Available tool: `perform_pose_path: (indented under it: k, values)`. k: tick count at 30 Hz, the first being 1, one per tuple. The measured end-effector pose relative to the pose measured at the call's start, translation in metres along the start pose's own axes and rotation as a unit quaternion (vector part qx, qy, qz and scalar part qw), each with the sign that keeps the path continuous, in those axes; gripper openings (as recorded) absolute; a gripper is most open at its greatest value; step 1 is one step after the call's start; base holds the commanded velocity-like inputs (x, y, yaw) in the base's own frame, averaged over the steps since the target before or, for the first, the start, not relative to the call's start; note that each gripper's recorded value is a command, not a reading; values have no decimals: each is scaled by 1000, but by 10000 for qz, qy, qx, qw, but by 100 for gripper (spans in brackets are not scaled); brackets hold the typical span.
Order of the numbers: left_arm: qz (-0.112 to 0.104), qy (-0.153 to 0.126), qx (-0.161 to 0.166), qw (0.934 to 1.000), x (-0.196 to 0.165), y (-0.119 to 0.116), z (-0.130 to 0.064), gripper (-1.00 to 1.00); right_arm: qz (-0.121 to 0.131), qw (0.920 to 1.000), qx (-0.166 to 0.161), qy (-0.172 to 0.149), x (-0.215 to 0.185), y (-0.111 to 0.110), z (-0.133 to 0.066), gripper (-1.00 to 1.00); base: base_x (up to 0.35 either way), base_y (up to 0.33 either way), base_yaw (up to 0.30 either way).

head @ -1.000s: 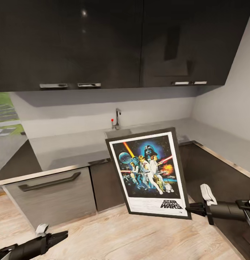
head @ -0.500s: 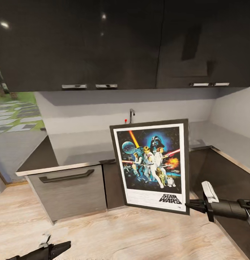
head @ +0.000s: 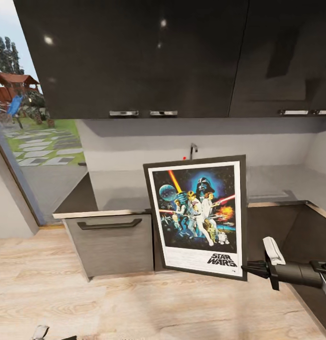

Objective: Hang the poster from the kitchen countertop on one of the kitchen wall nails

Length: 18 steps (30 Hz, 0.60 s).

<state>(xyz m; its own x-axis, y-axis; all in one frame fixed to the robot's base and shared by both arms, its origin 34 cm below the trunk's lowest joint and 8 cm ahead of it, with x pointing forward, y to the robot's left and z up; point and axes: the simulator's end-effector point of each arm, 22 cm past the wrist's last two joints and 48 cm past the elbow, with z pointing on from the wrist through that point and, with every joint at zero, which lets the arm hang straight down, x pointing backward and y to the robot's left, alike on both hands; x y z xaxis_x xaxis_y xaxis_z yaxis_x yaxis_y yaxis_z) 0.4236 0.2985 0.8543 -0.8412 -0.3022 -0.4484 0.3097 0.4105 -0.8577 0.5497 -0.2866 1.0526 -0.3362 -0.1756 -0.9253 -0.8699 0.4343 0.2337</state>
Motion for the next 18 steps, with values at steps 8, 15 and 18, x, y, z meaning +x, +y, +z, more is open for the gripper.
perform_pose_path:
  k: [8, 15, 18]
  values:
    - [-53, 32, -37, 10000, 8, -4, -7, 100, -5, 10000, 1, 0, -4, 4, -3, -100, 0, 0, 284]
    - [-64, 41, -44, 10000, 9, -4, -8, 100, -5, 10000, 1, 0, -4, 5, -3, -100, 0, 0, 285]
    - [-65, 42, -45, 10000, 9, -4, -8, 100, -5, 10000, 1, 0, -4, 5, -3, -100, 0, 0, 285]
